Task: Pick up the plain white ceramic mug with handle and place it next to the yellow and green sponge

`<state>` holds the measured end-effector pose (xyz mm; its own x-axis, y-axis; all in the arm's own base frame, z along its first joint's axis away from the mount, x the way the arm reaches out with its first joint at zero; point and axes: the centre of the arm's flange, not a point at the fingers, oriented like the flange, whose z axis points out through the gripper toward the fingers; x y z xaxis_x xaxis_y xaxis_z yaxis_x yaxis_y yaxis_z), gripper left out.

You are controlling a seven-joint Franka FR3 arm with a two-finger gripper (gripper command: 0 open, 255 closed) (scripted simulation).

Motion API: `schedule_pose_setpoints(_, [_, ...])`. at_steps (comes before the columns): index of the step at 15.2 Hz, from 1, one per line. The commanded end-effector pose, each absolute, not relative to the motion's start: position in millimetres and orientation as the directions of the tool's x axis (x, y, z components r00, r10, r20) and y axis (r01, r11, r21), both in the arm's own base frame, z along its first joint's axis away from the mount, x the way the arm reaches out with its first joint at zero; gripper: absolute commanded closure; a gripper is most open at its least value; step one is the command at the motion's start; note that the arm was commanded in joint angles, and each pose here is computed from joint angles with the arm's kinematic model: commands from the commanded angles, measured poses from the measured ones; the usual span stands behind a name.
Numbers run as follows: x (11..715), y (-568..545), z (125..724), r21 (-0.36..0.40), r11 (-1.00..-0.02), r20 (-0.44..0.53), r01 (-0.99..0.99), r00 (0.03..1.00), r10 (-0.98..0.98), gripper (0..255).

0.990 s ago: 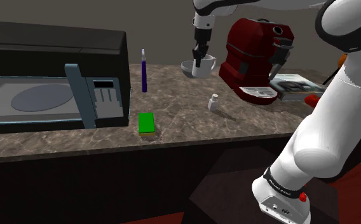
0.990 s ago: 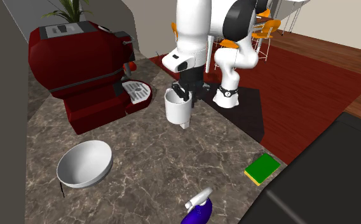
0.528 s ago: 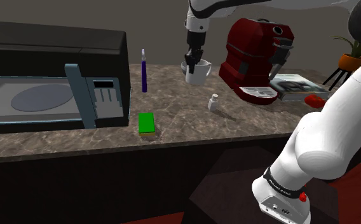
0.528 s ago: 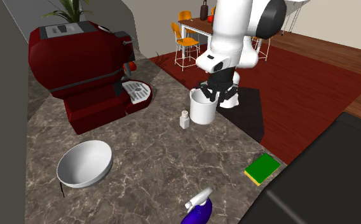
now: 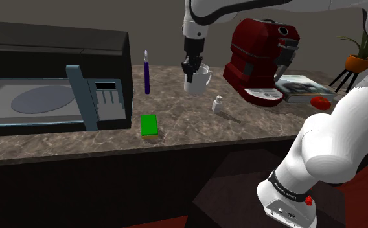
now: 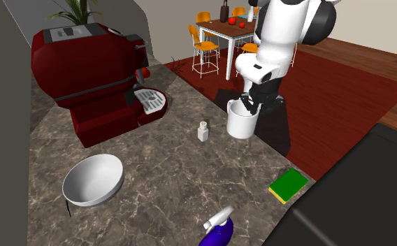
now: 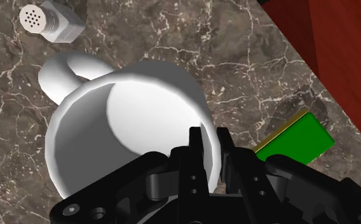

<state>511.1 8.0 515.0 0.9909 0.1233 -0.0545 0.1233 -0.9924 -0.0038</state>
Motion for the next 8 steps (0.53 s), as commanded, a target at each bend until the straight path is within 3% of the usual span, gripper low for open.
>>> schedule_pose_setpoints(1, [511,9,505,-0.004,-0.992,-0.054,0.123,0.991,0.123,255])
schedule_pose_setpoints(8, [511,9,468,-0.004,-0.992,-0.054,0.123,0.991,0.123,255])
